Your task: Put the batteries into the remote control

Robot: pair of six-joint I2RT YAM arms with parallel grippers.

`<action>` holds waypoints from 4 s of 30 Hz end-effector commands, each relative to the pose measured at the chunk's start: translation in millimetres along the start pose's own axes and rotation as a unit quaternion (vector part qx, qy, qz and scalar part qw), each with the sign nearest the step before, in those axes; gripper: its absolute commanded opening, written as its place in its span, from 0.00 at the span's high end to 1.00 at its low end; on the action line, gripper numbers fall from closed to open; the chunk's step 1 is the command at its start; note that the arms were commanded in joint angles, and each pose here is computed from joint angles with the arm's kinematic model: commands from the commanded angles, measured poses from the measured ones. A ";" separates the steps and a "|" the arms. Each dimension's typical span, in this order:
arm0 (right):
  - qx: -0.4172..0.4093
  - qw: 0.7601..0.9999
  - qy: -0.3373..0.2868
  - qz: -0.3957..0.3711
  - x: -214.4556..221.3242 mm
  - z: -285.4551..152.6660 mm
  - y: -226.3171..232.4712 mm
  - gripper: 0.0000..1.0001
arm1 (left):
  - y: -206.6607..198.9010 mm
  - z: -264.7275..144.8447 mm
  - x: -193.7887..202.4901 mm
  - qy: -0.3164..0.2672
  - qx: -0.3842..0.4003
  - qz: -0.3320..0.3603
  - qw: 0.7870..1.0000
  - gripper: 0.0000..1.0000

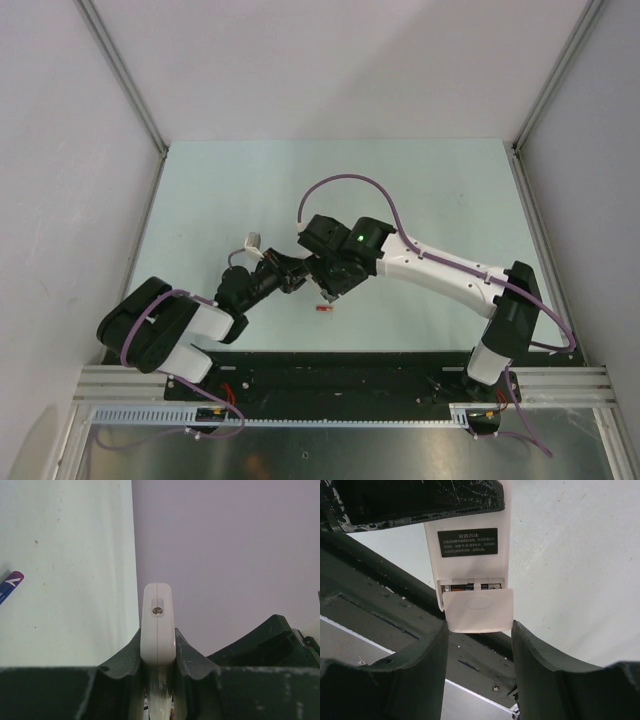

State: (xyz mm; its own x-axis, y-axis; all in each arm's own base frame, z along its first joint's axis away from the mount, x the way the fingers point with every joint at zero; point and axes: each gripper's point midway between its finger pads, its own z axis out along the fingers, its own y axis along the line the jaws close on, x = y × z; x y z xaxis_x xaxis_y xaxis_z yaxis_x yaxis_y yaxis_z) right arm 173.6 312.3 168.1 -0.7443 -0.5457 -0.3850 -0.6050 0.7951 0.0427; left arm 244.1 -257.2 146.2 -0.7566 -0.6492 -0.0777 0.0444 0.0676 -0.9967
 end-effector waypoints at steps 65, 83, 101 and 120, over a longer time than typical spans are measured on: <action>-0.005 1.000 0.007 0.020 -15.7 4.0 2.4 0.78 | -40.8 -3.5 1.7 -0.005 0.079 0.014 0.997 1.00; 0.015 1.000 0.008 0.010 -12.7 6.3 -2.2 0.58 | -41.8 -2.0 2.4 -0.001 0.080 0.010 0.997 1.00; 0.023 1.000 0.007 0.018 -13.1 2.7 -6.5 0.38 | -40.6 -0.4 1.8 -0.001 0.077 0.002 0.997 1.00; 0.006 1.000 0.002 0.021 -19.7 2.2 -3.3 0.44 | -43.2 0.5 2.8 0.004 0.081 0.005 0.997 1.00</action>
State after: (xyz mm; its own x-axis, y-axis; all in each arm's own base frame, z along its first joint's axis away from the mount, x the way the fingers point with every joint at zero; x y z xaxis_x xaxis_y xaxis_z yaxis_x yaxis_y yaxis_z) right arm 183.5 312.5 160.7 -0.7723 -0.5357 -0.3414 -0.5754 0.8177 0.0185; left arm 244.0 -257.8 146.8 -0.7523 -0.6568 -0.0515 0.0233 0.0516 -0.9984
